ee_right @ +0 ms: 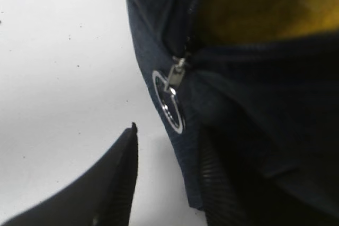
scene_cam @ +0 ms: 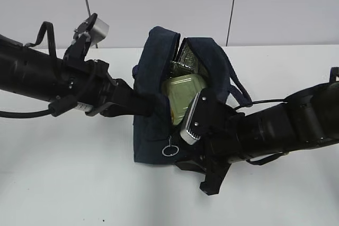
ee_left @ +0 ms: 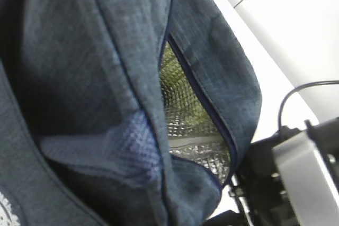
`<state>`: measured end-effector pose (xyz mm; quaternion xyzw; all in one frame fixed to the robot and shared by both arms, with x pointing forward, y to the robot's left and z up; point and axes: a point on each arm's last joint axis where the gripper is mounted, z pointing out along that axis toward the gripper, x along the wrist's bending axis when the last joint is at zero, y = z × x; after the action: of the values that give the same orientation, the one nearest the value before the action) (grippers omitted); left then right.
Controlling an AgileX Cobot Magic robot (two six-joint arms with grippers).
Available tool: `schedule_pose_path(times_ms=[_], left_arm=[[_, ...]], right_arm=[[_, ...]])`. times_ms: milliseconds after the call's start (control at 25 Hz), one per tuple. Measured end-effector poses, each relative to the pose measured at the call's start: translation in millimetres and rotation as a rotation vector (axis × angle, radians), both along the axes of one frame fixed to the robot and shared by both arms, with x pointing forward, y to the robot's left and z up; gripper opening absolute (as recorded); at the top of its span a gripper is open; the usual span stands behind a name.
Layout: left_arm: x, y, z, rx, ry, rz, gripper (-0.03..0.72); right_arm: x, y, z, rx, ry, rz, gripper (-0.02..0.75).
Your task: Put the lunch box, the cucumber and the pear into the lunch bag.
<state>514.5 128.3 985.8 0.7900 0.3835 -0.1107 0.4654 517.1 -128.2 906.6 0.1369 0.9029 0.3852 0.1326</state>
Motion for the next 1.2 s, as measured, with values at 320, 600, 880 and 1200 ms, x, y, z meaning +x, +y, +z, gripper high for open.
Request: schedule_pose_path(times_ms=[320, 600, 880, 1200], left_arm=[[-1.7, -0.9, 0.7, -0.013, 0.01, -0.017, -0.011], [-2.0, -1.1, 0.8, -0.015, 0.012, -0.019, -0.011], [-2.3, -1.3, 1.0, -0.018, 0.014, -0.023, -0.012], [-2.4, -1.6, 1.5, -0.025, 0.017, -0.022, -0.012]], right_arm=[[3.8, 1.4, -2.5, -0.012, -0.013, 0.013, 0.305], [3.2, 2.4, -2.0, -0.002, -0.016, 0.025, 0.305], [1.4, 5.2, 0.0, 0.034, -0.011, 0.049, 0.304], [1.7, 6.0, -4.3, 0.035, 0.001, 0.054, 0.218]])
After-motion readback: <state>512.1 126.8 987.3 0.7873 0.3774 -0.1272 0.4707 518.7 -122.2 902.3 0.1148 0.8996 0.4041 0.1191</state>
